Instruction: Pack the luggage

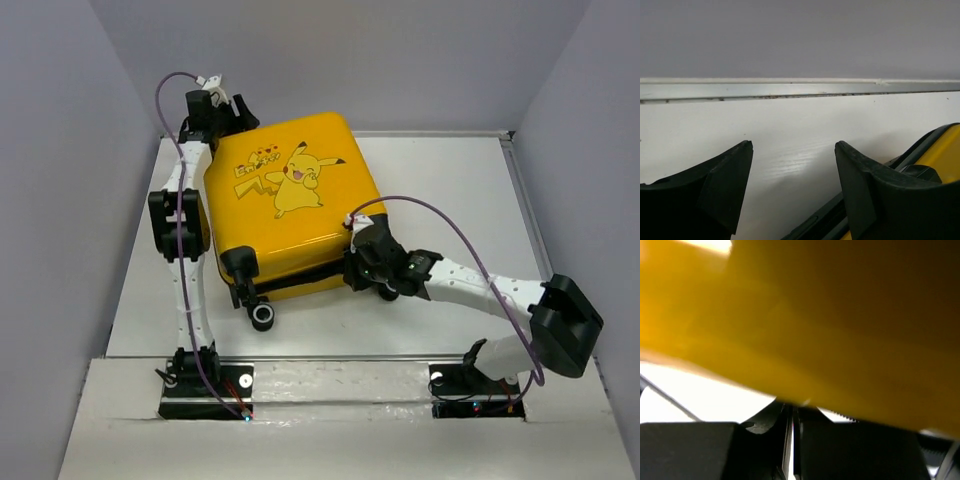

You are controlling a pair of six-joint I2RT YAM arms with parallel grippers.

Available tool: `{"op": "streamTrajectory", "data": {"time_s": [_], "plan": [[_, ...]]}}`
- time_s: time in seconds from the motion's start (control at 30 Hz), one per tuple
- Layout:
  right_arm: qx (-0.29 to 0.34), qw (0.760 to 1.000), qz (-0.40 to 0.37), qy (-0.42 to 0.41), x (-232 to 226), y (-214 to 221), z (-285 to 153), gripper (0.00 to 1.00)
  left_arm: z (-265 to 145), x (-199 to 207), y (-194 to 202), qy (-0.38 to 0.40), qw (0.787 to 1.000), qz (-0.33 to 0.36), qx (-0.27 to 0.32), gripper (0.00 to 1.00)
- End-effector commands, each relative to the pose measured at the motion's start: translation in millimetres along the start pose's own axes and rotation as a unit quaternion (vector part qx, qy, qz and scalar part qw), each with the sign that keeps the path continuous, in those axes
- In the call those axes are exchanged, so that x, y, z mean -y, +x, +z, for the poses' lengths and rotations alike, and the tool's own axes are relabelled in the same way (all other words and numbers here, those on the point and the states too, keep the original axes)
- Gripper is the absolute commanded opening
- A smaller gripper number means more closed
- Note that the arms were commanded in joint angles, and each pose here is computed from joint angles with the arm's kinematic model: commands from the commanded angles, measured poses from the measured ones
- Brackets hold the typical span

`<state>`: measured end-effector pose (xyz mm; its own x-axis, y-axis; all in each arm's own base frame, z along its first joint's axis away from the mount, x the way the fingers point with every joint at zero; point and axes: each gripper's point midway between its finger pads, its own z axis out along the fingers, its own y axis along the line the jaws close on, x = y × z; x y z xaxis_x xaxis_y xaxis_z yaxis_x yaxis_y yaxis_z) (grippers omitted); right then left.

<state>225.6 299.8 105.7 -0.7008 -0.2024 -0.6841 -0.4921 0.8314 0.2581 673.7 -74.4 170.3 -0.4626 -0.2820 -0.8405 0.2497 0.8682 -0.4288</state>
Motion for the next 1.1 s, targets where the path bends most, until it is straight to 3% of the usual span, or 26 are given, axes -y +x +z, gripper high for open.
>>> {"op": "streamTrajectory", "data": {"time_s": [0.0,0.17,0.37,0.47,0.5,0.57,0.63,0.8,0.93,1.07], "plan": [[0.145,0.986,0.055,0.067,60,-84,-12,0.07,-44,48,31,0.026,0.998,0.020,-0.051,0.77],[0.214,0.972,0.084,0.044,97,-145,-19,0.07,-111,14,87,-0.120,0.989,-0.037,-0.073,0.68],[0.218,0.972,0.086,-0.014,92,-200,6,0.08,-187,36,150,-0.150,0.979,-0.066,-0.124,0.65],[0.217,0.966,0.101,-0.098,62,-237,12,0.13,-225,61,176,-0.112,0.981,-0.069,-0.145,0.65],[0.183,0.968,0.110,-0.133,52,-230,30,0.20,-235,66,184,-0.109,0.980,-0.065,-0.152,0.65],[0.197,0.963,0.109,-0.150,42,-261,24,0.29,-260,76,202,-0.098,0.981,-0.061,-0.154,0.65],[0.171,0.967,0.119,-0.144,47,-264,33,0.45,-281,89,215,-0.075,0.984,-0.062,-0.150,0.65],[0.186,0.970,0.096,-0.123,50,-306,-4,0.78,-308,130,223,-0.019,0.989,-0.070,-0.129,0.65],[0.205,0.971,0.062,-0.105,55,-311,-45,0.93,-324,165,217,0.014,0.993,-0.067,-0.098,0.65],[0.228,0.970,0.007,-0.085,49,-302,-101,0.99,-332,190,212,0.051,0.993,-0.077,-0.080,0.65]]}}
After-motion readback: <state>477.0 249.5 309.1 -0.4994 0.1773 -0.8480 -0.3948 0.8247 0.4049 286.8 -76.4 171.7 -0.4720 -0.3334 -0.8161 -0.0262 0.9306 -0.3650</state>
